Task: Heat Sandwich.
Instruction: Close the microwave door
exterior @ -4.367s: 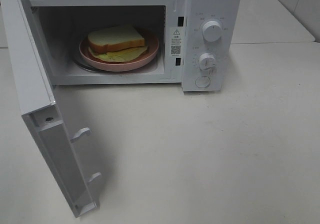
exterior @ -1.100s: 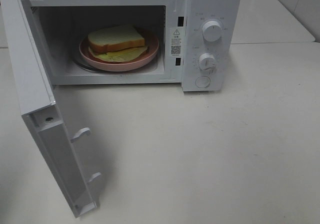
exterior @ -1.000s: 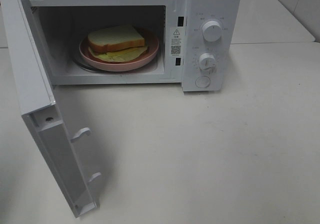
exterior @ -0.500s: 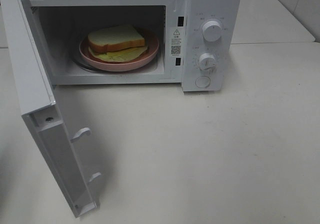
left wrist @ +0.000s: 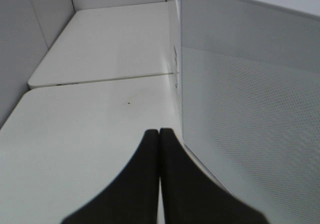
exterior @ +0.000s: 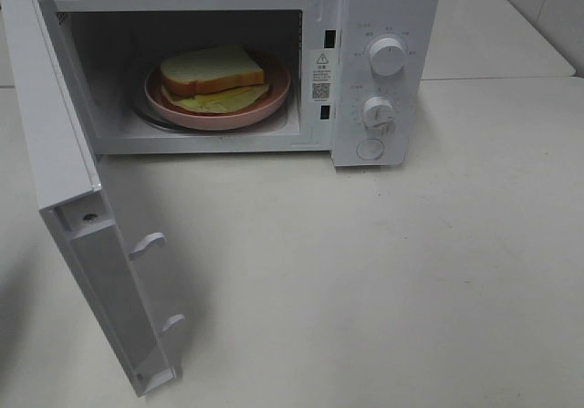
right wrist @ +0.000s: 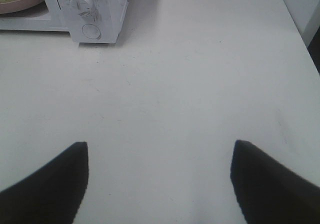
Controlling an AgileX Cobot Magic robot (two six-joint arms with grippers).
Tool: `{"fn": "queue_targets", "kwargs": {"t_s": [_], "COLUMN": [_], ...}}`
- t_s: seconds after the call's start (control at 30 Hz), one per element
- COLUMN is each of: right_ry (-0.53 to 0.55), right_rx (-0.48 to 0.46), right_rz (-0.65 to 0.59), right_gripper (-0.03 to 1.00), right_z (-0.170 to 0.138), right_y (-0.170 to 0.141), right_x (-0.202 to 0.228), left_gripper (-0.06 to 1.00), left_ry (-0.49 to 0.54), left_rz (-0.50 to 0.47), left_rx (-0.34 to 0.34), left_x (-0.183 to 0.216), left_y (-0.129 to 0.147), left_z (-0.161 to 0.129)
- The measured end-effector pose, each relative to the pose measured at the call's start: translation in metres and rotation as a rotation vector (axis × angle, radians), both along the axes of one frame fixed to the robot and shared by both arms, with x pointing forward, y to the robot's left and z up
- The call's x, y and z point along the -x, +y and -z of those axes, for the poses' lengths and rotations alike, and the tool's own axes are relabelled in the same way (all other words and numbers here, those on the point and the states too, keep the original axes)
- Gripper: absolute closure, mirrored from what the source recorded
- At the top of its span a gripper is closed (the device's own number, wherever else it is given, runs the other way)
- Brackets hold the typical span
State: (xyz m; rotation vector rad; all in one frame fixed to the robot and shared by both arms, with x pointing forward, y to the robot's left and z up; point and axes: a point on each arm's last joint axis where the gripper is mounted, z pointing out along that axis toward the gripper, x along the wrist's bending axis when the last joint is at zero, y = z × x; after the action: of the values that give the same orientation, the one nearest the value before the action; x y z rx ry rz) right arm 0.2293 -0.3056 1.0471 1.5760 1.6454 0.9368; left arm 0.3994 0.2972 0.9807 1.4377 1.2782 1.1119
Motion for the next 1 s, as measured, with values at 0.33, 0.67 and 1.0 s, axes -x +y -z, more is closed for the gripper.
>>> {"fn": "queue_targets", "kwargs": {"t_s": [0.33,0.67,1.0], "right_ry": [0.000,0.000,0.000], "right_rx": [0.000,0.000,0.000], "right_rz": [0.000,0.000,0.000], "right_gripper": [0.21,0.21,0.21], "right_z": [0.000,0.000,0.000], "right_y": [0.000,0.000,0.000], "right_x": [0.000,0.000,0.000], "left_gripper": [0.94,0.94,0.94], "left_ry": [-0.050,-0.055,-0.037], "left_rz": [0.224,0.302,0.336], "left_rx": [0.004,0.063,0.066], "left_x": [-0.024,-0.038,-0.047], "left_y": [-0.020,-0.027,-0.053], "left_z": [0.005,0.015,0.023]}}
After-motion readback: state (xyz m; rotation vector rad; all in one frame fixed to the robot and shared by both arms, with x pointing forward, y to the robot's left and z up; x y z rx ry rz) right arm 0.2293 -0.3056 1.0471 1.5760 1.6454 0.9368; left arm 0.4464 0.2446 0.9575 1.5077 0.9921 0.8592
